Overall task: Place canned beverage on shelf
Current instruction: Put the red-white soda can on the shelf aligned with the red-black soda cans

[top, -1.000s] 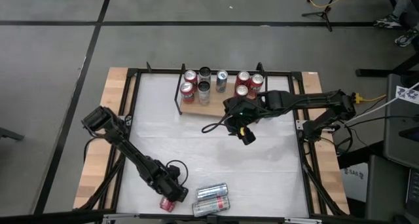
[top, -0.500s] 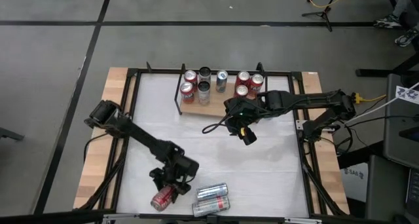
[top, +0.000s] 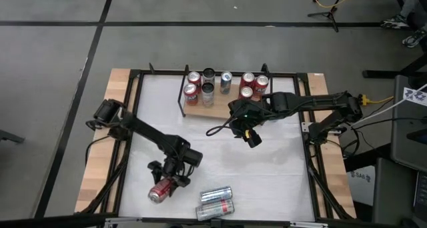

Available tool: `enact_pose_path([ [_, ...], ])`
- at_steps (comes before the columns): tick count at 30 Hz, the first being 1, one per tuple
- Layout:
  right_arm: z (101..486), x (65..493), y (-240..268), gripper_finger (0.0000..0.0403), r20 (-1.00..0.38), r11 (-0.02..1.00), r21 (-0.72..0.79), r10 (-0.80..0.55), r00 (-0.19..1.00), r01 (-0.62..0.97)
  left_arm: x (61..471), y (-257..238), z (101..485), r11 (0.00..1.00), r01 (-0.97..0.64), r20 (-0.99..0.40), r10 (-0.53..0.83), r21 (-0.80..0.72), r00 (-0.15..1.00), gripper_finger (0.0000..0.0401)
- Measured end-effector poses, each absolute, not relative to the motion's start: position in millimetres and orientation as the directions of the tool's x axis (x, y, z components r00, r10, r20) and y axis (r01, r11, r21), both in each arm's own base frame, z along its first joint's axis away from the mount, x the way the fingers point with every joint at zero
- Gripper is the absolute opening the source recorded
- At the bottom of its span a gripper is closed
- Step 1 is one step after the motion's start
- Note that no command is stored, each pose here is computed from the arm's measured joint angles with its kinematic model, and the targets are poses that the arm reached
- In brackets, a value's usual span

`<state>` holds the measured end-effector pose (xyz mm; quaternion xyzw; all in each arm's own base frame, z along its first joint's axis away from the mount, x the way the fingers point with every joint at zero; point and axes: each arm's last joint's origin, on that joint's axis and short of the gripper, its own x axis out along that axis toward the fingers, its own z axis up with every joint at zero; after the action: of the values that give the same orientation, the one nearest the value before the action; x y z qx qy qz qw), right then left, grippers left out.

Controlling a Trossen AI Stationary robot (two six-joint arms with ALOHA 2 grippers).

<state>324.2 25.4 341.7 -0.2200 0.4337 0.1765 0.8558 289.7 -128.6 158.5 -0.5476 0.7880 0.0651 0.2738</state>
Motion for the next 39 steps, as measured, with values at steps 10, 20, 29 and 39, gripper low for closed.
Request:
enact_pose_path([
  [10, 342, 324, 25, 0.0286, -0.820, 0.841, -0.223, 0.111, 0.561, -0.493, 303, -99, 156, 0.348, -0.904, -0.606, -0.784, -0.250, -0.134, 0.0291],
  [20, 342, 323, 28, 0.0286, -0.814, 0.833, -0.138, 0.213, 0.540, -0.536, 336, -50, 157, 0.269, -0.829, -0.692, -0.698, -0.491, 0.184, 0.0291],
  [29, 339, 316, 53, 0.0286, -0.845, 0.840, -0.117, 0.196, 0.497, -0.529, 363, -15, 166, 0.247, -0.670, -0.659, -0.586, -0.700, 0.472, 0.0291],
  [39, 362, 274, 82, 0.0286, -0.852, 0.904, -0.170, 0.065, 0.519, -0.391, 389, -13, 189, 0.480, -0.307, -0.507, -0.371, -0.822, 0.778, 0.0291],
])
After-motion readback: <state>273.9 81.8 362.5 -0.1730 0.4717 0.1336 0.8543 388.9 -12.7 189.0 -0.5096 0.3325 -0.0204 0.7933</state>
